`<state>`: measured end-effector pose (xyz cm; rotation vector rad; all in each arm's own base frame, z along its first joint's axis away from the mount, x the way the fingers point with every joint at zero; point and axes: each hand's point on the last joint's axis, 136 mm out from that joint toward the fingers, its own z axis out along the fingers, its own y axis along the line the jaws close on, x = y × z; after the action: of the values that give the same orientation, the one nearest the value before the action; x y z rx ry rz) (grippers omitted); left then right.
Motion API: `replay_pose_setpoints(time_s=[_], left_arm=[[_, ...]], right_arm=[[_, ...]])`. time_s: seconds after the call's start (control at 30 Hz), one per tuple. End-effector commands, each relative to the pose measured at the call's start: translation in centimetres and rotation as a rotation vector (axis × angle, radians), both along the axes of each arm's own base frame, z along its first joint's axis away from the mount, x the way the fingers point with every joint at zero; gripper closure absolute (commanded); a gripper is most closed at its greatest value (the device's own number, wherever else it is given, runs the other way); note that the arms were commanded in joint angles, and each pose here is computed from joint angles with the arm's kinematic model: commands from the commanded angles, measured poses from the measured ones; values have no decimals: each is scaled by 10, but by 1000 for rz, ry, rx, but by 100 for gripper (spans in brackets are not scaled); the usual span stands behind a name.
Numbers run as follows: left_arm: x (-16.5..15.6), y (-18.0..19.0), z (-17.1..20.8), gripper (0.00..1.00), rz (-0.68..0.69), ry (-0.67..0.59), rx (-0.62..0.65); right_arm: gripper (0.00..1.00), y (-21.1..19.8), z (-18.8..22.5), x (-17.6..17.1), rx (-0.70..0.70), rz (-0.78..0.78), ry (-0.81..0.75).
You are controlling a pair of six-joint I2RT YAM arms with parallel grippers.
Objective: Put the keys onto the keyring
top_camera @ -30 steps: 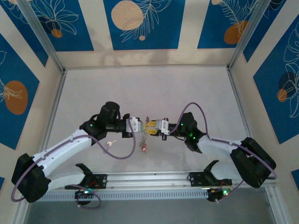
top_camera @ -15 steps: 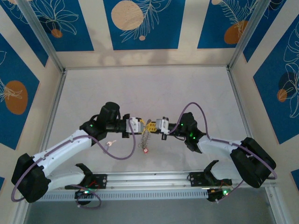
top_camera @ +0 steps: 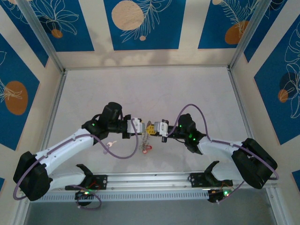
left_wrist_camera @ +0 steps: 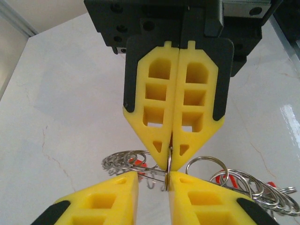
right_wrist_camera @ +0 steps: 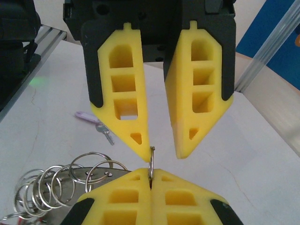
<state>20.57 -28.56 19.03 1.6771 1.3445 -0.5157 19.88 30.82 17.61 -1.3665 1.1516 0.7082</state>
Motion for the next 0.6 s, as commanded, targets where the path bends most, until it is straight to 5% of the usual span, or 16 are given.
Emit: replay_pose_setpoints(time_s=[0.0, 0.57], left_arm=[[-1, -7, 9, 79, -34, -23, -18], [2, -12, -4, 80, -33, -20, 10]], right_arm=[[100, 6, 22, 3, 37, 3, -63], [100, 9, 31, 8, 89, -20, -48]])
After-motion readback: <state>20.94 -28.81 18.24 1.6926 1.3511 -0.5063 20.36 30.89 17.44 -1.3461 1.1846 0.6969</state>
